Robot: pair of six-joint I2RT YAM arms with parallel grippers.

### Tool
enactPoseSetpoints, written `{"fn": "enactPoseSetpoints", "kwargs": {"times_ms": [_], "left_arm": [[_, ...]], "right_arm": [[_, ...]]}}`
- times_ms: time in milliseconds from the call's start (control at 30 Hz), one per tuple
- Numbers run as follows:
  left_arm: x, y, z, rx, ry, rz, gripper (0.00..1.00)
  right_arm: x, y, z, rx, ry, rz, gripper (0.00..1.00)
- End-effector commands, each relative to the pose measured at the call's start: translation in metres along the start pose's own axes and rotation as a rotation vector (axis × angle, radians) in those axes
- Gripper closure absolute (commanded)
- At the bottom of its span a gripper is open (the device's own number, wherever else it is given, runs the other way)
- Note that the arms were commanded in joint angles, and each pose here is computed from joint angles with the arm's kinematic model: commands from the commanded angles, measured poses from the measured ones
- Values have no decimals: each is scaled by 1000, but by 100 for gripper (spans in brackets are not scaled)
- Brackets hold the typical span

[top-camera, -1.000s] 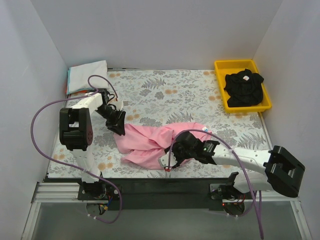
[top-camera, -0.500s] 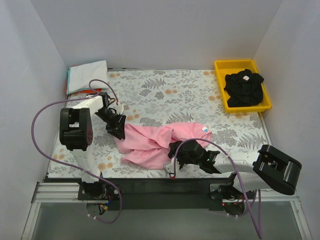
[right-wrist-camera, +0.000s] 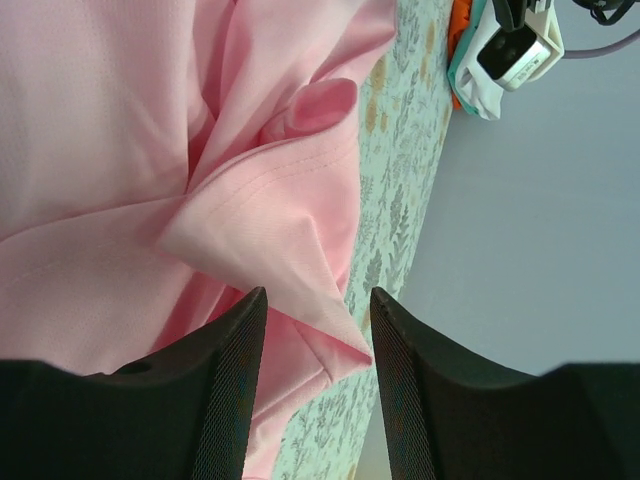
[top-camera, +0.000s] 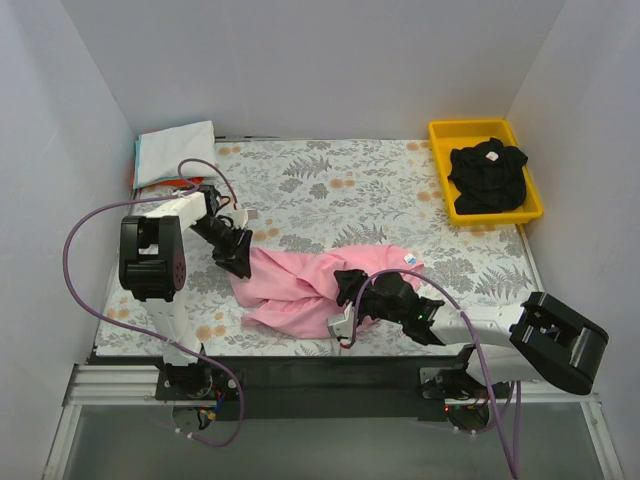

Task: Fold and stack the t-shirts
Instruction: Flatten the tshirt out

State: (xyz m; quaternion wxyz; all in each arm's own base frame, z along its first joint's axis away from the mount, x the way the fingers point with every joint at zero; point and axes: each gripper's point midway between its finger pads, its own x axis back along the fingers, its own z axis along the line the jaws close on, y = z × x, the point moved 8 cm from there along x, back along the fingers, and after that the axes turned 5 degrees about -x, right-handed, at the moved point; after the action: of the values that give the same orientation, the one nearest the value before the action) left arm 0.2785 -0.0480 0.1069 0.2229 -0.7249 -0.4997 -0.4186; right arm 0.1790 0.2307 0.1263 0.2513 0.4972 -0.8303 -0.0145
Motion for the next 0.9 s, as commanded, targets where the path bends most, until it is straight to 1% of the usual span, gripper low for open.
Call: {"fn": "enactPoseSetpoints", "kwargs": {"times_ms": [0,133,300,467,567,600,667,867], "left_arm": [[8,3,-6,-47,-16,-62,66],[6,1,-4,-49,-25,-60,66],[5,-1,-1,-39,-39,-71,66],[9,-1,-2,-50,-42,-82,66],[10,-1,-3,-56,-50,-90,66],[14,-3,4,-31,-48,-108,66],[13,-5,4,-27,-55,-107,66],[11,-6,7,-22,-63,-107,66]], "right_arm": [[0,-1,-9,38,-61,-39,48],[3,2,-13,41,-77,-73,48],[2,1,-6,59,-49,-98,48],[3,-1,9,131,0,-128,53],[3,-6,16,151,23,-123,52],[1,-7,14,149,20,-118,52],[-1,-8,14,141,26,-114,51],[-8,-5,9,161,25,-145,51]]}}
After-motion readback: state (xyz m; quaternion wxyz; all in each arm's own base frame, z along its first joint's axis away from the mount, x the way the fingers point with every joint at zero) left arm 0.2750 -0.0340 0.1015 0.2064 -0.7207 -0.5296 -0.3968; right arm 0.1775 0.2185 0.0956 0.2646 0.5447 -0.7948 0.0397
